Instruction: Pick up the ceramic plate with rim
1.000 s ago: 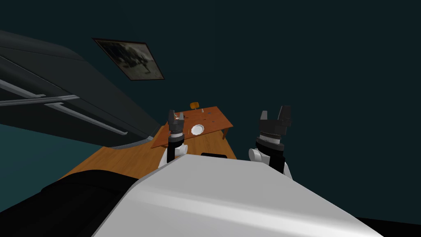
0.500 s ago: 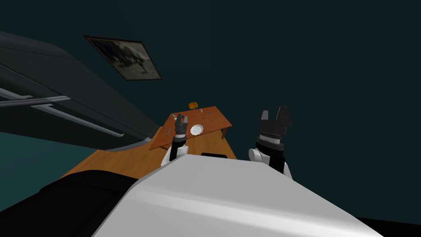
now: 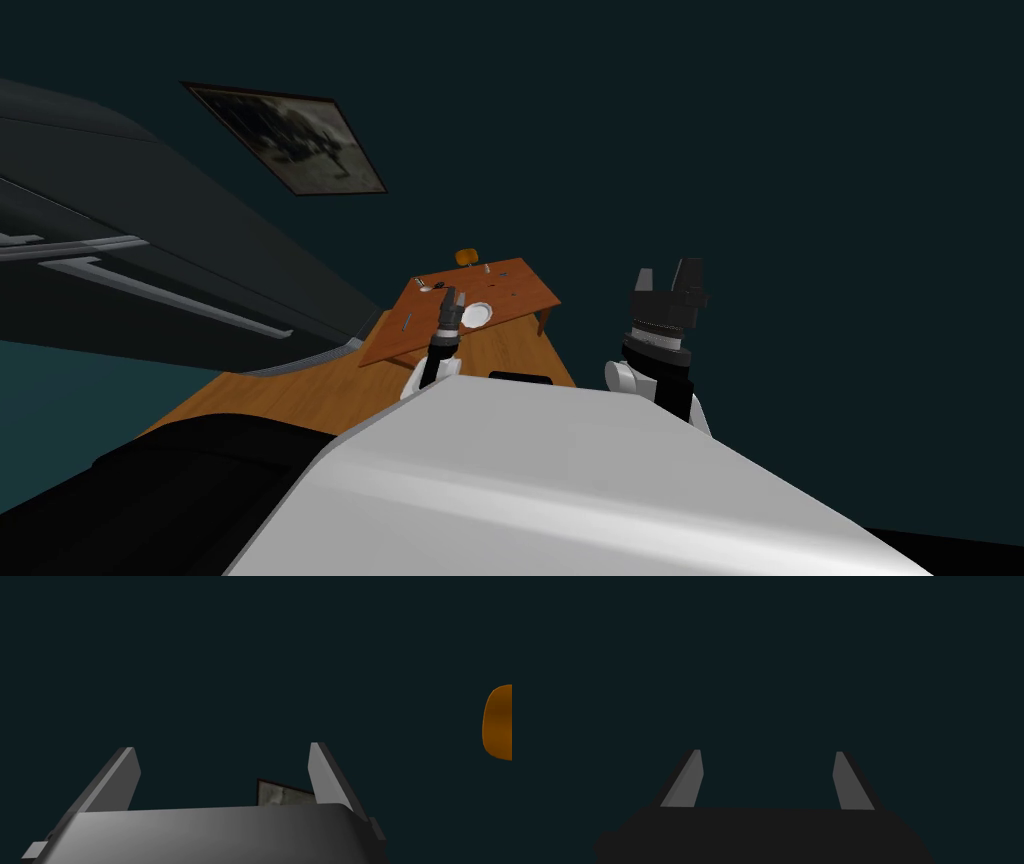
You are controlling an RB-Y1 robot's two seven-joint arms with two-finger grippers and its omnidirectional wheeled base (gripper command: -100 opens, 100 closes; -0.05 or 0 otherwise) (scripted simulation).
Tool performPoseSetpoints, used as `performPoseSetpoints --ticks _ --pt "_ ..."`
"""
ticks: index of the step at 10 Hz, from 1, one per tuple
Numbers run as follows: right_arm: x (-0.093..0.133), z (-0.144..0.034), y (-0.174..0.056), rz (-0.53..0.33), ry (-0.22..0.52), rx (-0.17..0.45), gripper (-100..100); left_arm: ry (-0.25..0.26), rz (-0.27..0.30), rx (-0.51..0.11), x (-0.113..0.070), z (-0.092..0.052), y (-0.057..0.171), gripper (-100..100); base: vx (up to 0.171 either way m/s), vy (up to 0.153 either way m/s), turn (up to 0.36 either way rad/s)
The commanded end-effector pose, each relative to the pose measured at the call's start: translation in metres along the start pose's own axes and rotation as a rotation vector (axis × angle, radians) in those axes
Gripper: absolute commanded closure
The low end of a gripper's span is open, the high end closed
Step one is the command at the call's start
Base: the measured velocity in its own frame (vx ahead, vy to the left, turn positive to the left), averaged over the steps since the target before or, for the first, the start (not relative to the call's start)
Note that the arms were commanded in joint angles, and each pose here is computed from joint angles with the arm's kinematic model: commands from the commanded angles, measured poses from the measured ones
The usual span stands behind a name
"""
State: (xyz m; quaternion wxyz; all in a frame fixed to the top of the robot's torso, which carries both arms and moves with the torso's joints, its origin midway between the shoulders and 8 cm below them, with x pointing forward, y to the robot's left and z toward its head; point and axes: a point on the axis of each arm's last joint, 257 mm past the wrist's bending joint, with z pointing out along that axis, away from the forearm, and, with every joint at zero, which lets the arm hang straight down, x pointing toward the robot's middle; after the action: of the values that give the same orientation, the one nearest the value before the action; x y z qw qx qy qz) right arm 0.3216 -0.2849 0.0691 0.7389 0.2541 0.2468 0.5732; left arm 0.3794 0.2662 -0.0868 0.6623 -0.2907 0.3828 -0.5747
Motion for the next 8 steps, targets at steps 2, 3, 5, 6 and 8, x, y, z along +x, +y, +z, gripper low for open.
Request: performPoseSetpoints --ticks 2,3,5,6,8 --pt "0.000 0.000 0.000 0.000 0.000 0.000 0 0.018 -0.009 -0.061 0.009 -0.011 0.028 -100 -0.013 0.001 -0.042" --pt "0.000 0.000 0.000 0.000 0.000 0.000 0 0.029 -0.014 -0.084 0.014 -0.015 0.039 -100 -0.017 0.004 -0.079" --pt "0.000 0.000 0.000 0.000 0.000 0.000 0 0.041 -0.019 -0.135 0.019 -0.026 0.061 -100 -0.013 0.004 -0.044" --pt "0.000 0.000 0.000 0.000 0.000 0.000 0 0.041 -0.020 -0.148 0.020 -0.029 0.067 -100 -0.007 0.004 -0.027" --pt "0.000 0.000 0.000 0.000 0.000 0.000 0 0.064 -0.028 -0.209 0.028 -0.042 0.093 -100 -0.004 0.005 -0.057"
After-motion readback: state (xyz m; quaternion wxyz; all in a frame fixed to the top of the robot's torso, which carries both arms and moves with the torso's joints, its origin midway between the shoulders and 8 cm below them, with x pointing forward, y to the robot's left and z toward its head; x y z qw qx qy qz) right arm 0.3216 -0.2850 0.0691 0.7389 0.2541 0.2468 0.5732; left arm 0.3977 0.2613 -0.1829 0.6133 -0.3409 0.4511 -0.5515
